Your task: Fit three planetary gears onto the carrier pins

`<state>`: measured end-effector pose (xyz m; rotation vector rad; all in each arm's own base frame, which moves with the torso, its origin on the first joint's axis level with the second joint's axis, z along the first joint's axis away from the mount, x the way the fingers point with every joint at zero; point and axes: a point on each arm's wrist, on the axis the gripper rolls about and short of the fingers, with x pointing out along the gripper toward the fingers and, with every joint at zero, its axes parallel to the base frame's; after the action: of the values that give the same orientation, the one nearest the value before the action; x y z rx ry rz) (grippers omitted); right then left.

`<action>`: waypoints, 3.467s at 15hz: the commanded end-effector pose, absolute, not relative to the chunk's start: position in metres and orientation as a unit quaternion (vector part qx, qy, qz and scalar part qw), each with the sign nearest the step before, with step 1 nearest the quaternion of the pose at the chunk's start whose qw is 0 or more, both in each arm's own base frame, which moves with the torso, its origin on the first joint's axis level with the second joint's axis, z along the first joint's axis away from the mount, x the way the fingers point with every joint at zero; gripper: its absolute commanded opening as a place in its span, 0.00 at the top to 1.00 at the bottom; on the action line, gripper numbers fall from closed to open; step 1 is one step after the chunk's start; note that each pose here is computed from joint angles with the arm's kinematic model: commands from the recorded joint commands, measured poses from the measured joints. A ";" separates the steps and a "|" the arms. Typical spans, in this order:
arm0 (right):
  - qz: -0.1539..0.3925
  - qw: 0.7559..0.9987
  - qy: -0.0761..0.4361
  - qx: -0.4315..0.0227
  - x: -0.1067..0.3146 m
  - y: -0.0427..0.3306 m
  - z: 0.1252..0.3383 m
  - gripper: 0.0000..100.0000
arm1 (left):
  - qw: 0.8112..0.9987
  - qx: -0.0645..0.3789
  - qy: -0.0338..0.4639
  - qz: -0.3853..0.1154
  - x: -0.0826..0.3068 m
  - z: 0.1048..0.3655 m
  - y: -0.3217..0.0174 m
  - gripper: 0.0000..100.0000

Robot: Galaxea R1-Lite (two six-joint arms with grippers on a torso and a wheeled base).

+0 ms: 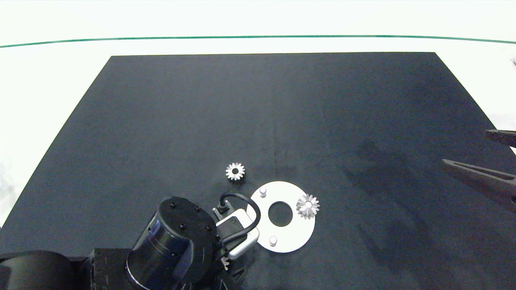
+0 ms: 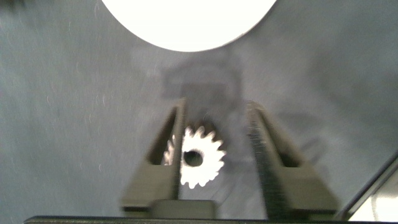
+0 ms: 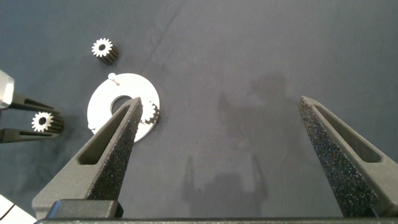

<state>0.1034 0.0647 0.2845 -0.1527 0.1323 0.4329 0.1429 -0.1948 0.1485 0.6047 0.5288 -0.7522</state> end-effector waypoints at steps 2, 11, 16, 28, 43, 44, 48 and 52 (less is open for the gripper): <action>0.214 0.972 0.059 -0.075 0.101 0.063 0.286 0.00 | 0.852 0.286 0.234 -0.371 0.142 0.171 -0.209 0.75; 0.214 0.972 0.059 -0.076 0.100 0.063 0.286 0.00 | 0.859 0.279 0.221 -0.368 0.135 0.184 -0.193 0.00; 0.214 0.972 0.060 -0.076 0.100 0.063 0.286 0.00 | 0.852 0.286 0.250 -0.361 0.127 0.164 -0.180 0.00; 0.214 0.972 0.060 -0.076 0.100 0.063 0.286 0.00 | 0.858 0.284 0.275 -0.329 0.149 0.117 -0.180 0.00; 0.215 0.972 0.059 -0.077 0.100 0.062 0.286 0.00 | 0.862 0.280 0.270 -0.324 0.142 0.121 -0.167 0.04; 0.215 0.972 0.059 -0.077 0.100 0.062 0.286 0.00 | 0.861 0.281 0.271 -0.324 0.141 0.119 -0.166 0.05; 0.215 0.972 0.059 -0.077 0.100 0.062 0.286 0.00 | 0.861 0.282 0.271 -0.325 0.141 0.119 -0.166 0.14; 0.215 0.972 0.058 -0.077 0.099 0.062 0.286 0.00 | 0.861 0.282 0.271 -0.325 0.141 0.118 -0.167 0.22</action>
<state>0.0993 0.0621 0.2859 -0.1533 0.1180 0.4339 0.1411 -0.1668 0.1188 0.5905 0.5688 -0.6830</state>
